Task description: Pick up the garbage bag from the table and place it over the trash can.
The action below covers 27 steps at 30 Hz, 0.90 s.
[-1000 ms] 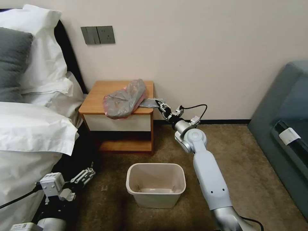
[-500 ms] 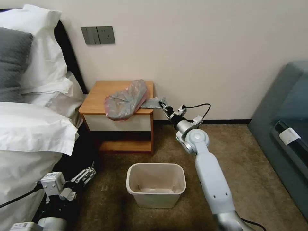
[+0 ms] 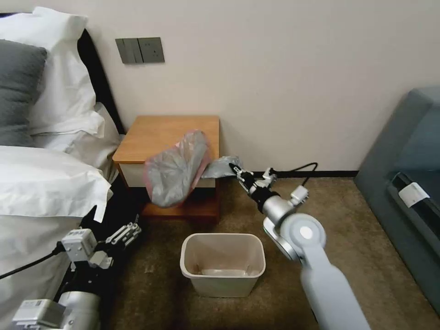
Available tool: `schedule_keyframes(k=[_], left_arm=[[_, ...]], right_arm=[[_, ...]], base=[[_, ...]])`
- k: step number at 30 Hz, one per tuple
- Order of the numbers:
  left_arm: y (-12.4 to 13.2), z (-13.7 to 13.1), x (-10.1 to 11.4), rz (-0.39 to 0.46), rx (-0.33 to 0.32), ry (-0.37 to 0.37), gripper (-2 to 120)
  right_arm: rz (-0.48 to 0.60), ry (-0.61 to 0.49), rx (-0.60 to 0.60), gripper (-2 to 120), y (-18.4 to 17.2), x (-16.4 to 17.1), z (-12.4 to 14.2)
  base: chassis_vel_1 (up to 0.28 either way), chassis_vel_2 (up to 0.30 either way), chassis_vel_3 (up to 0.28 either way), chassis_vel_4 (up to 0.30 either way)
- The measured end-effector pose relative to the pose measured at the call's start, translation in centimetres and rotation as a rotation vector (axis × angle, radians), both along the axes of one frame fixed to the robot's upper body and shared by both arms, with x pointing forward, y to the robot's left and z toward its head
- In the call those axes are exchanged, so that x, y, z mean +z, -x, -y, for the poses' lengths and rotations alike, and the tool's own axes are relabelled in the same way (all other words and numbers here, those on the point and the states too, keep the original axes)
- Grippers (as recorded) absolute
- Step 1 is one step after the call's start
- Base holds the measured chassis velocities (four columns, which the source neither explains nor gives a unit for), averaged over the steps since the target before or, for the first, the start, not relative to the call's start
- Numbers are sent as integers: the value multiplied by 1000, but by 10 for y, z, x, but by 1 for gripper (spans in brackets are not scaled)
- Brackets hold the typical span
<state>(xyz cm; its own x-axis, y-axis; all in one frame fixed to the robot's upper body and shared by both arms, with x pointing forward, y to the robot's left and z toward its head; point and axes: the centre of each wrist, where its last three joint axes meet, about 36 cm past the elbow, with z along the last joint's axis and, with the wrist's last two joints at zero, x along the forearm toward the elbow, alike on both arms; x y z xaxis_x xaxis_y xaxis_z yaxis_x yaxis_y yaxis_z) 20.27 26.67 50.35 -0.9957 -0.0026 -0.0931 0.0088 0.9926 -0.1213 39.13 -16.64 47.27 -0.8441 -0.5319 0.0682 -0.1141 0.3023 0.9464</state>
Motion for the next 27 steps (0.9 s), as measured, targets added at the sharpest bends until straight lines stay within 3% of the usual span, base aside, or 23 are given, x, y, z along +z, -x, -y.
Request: schedule_keyframes(k=[10,20,27], left_arm=[[-12,-3,7,41,-45,10,100],[-19,-1,11,64,-79,26,100],[-28,-7,0,47,-77,46,100]], right_arm=[[-53,26,46,0,90,13,-30],[-23,124,8,0,112,6,-29],[-102,208,8,0,122,10,-20]], base=[[0,0,0,0],[0,0,0,0],[0,0,0,0]])
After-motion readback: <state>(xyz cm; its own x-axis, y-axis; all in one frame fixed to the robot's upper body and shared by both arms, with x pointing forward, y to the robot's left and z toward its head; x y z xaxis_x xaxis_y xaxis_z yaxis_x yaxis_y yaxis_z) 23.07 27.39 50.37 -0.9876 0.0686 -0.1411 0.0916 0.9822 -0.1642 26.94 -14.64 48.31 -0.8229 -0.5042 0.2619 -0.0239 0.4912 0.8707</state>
